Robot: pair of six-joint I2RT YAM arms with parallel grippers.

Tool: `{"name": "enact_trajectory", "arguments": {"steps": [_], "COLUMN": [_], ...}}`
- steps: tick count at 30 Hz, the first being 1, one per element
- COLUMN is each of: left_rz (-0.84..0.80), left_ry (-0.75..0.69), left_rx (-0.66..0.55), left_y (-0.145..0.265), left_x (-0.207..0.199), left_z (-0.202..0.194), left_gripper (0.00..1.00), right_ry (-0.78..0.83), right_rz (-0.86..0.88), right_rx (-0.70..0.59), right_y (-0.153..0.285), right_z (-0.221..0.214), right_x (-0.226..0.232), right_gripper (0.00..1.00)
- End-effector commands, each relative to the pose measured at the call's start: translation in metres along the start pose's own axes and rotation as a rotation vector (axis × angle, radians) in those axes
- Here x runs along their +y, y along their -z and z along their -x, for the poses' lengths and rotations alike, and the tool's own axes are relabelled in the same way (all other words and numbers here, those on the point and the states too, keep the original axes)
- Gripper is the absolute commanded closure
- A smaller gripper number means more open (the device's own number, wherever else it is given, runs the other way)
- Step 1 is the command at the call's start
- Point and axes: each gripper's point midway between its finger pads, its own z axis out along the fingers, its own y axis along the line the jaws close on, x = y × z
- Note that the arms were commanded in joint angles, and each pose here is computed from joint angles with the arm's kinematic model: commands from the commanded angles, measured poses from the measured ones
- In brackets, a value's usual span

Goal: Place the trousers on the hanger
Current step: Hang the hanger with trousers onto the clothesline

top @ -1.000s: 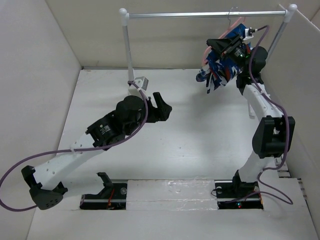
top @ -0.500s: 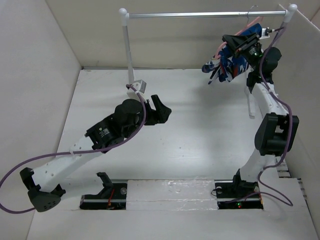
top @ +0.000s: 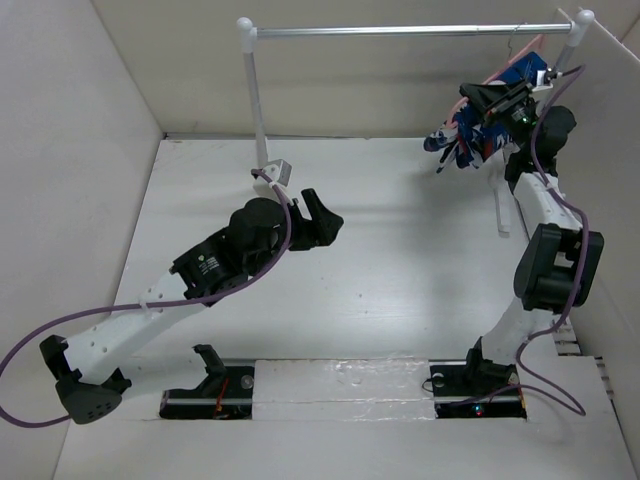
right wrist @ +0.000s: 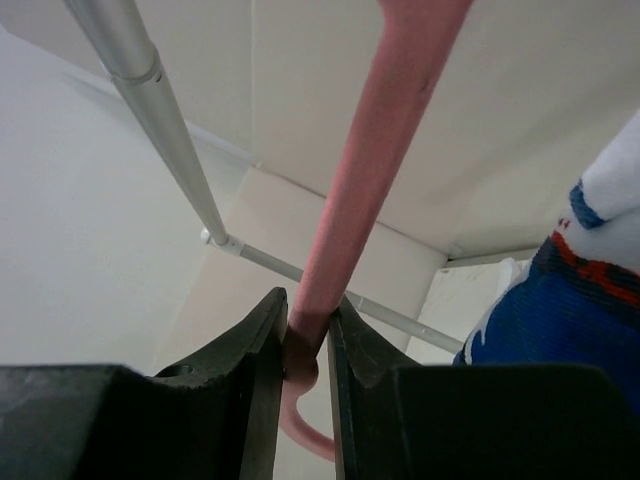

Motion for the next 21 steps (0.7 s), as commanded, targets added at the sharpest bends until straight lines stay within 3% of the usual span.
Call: {"name": "enact_trajectory", "arguments": {"steps": [1, 2, 4, 5, 7, 8, 10, 12, 13, 16, 19, 20, 21], "left_rz": [-0.031, -0.028, -0.029, -0.021, -0.009, 0.018, 0.041, 0.095, 0.106, 0.131, 0.125, 0.112, 0.106], "left_ry": [0.025, 0.024, 0.019, 0.018, 0.004, -0.011, -0.036, -0.06, -0.077, -0.096, -0.095, -0.093, -0.094], "left_rx": [-0.033, -0.032, -0.029, -0.029, -0.038, -0.033, -0.048, -0.048, -0.046, -0.041, -0.046, -0.053, -0.053], "left_y": [0.003, 0.002, 0.001, 0.0, 0.0, -0.002, -0.001, -0.004, -0.006, -0.012, -0.015, -0.015, -0.016], "left_x": [-0.011, -0.012, -0.013, -0.012, -0.011, -0.007, -0.009, -0.005, -0.005, -0.005, -0.011, -0.016, -0.018], "left_z": [0.014, 0.014, 0.014, 0.014, 0.018, 0.017, 0.027, 0.033, 0.035, 0.037, 0.041, 0.045, 0.046], "left_gripper": [0.3, 0.3, 0.29, 0.28, 0.22, 0.2, 0.12, 0.12, 0.01, 0.01, 0.01, 0.01, 0.01], "right_ry": [0.185, 0.188, 0.202, 0.221, 0.266, 0.292, 0.384, 0.446, 0.488, 0.602, 0.729, 0.765, 0.826], "right_rz": [0.119, 0.111, 0.097, 0.082, 0.041, 0.02, -0.041, -0.144, -0.168, -0.312, -0.448, -0.478, -0.521], "right_rx": [-0.009, -0.01, -0.013, -0.025, -0.021, -0.017, 0.009, 0.028, 0.028, 0.031, 0.034, 0.037, 0.045], "right_y": [0.017, 0.023, 0.03, 0.036, 0.044, 0.048, 0.056, 0.069, 0.074, 0.097, 0.119, 0.124, 0.133], "right_z": [0.002, 0.001, 0.003, 0.01, 0.016, 0.021, 0.035, 0.047, 0.052, 0.068, 0.074, 0.074, 0.07], "right_x": [0.043, 0.041, 0.041, 0.041, 0.044, 0.044, 0.051, 0.04, 0.047, 0.048, 0.054, 0.056, 0.062], "right_gripper": [0.86, 0.68, 0.63, 0.52, 0.42, 0.27, 0.21, 0.19, 0.17, 0.16, 0.25, 0.41, 0.46]}}
